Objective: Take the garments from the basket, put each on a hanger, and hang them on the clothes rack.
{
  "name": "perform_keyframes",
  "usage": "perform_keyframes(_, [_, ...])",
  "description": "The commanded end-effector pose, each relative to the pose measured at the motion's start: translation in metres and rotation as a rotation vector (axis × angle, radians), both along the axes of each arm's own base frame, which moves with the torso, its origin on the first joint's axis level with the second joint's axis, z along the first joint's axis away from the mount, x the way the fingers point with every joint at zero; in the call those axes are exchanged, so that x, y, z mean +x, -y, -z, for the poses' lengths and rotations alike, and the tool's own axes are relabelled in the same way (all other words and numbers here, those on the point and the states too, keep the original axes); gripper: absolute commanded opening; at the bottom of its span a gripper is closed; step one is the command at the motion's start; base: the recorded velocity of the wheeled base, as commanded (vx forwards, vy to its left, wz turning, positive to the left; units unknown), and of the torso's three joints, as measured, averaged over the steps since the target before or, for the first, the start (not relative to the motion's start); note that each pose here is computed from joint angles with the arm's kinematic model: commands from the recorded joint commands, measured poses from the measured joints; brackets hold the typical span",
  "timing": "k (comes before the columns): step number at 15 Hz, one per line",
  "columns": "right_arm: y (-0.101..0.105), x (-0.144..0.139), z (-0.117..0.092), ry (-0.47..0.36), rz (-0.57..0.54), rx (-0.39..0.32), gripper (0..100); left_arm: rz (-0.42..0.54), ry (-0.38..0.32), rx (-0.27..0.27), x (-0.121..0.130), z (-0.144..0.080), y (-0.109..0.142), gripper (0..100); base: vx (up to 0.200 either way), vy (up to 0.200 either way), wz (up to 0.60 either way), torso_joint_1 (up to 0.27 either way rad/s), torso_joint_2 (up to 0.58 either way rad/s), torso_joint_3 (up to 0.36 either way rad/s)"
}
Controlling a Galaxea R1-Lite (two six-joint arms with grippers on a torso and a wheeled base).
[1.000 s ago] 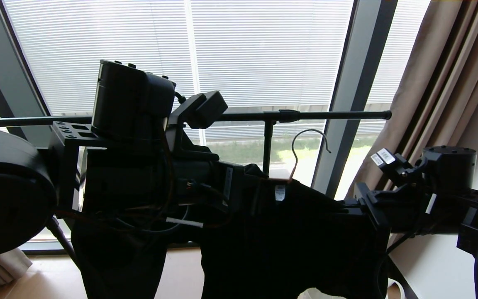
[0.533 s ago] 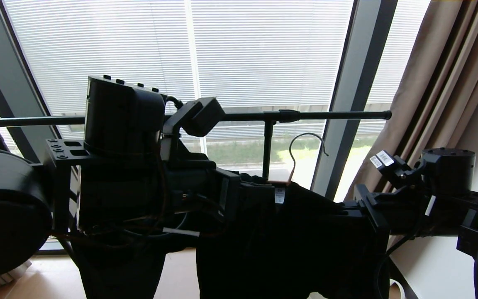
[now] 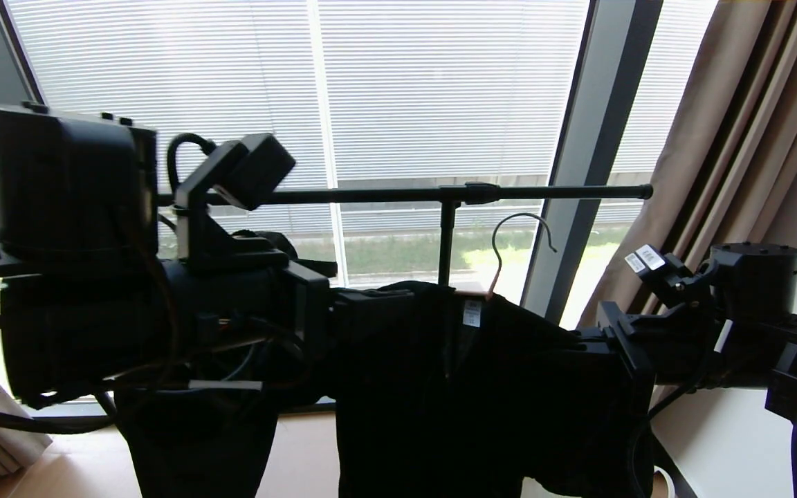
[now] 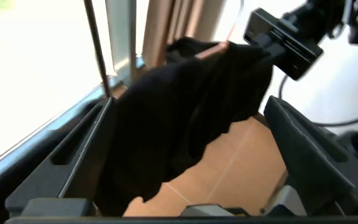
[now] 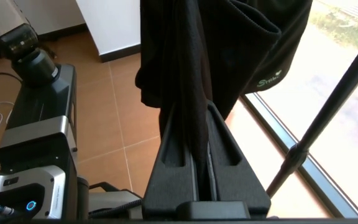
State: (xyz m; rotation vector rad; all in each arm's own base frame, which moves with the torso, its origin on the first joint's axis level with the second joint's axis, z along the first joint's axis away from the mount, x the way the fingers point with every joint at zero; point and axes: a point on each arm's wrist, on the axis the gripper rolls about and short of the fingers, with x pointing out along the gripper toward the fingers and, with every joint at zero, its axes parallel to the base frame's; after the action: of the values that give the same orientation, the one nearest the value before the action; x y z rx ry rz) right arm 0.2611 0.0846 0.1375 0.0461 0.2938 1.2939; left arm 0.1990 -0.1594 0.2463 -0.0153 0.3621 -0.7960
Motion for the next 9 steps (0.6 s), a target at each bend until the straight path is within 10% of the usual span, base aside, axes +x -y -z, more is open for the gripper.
perform_keyframes(1, [0.002,0.0,0.0,-0.002,-0.016,0.01,0,-0.111,0.019,0.009,-0.006,0.002,-0.041,100,0.0,0.0,0.0,0.0,0.0,0.0])
perform_keyframes(9, [0.008,-0.003,-0.003,-0.003,-0.072,0.042,0,0.025,-0.135,-0.007,0.014,0.059,-0.113,100,0.0,0.0,0.0,0.0,0.0,0.0])
